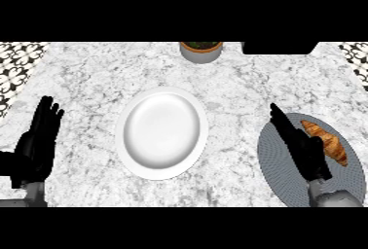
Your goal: Pick the lemon from the placemat and place it in the plate
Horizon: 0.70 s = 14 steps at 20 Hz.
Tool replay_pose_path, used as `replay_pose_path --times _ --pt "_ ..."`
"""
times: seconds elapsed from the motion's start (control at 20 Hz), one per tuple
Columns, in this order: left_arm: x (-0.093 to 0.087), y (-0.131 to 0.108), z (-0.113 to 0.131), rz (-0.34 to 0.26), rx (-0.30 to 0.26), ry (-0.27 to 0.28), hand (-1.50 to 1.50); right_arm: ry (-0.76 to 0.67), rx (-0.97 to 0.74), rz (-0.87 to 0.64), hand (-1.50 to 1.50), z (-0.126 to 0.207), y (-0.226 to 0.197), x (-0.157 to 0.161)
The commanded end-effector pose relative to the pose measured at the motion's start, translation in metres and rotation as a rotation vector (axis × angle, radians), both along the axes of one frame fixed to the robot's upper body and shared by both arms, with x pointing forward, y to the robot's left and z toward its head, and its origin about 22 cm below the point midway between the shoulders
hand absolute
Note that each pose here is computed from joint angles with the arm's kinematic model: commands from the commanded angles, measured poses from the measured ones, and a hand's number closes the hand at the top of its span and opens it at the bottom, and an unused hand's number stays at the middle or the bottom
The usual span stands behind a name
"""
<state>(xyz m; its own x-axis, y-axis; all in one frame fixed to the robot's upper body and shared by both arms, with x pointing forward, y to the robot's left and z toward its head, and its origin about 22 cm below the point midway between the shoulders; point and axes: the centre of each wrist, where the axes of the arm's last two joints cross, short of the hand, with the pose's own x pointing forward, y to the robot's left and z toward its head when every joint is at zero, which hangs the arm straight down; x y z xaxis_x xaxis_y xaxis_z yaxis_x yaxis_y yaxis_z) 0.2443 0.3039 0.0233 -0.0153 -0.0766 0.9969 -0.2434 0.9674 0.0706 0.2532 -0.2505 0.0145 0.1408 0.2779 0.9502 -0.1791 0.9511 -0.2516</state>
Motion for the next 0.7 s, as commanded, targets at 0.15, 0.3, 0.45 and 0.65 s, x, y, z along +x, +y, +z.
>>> replay_pose_path --times 0.15,0.3,0.45,0.65 --pt "-0.015 0.037 0.004 -0.002 0.256 0.051 0.00 -0.533 0.563 0.077 -1.50 0.054 0.014 0.001" --pt "-0.032 0.051 -0.010 -0.005 0.341 0.133 0.00 -0.818 0.284 -0.193 -1.50 0.072 -0.051 -0.005" --pt "-0.038 0.050 -0.020 -0.002 0.356 0.147 0.00 -1.032 0.662 -0.370 -1.50 0.055 -0.040 -0.025" --pt "-0.046 0.045 -0.027 -0.038 0.370 0.145 0.00 -1.190 0.815 -0.503 -1.50 0.006 -0.053 -0.061"
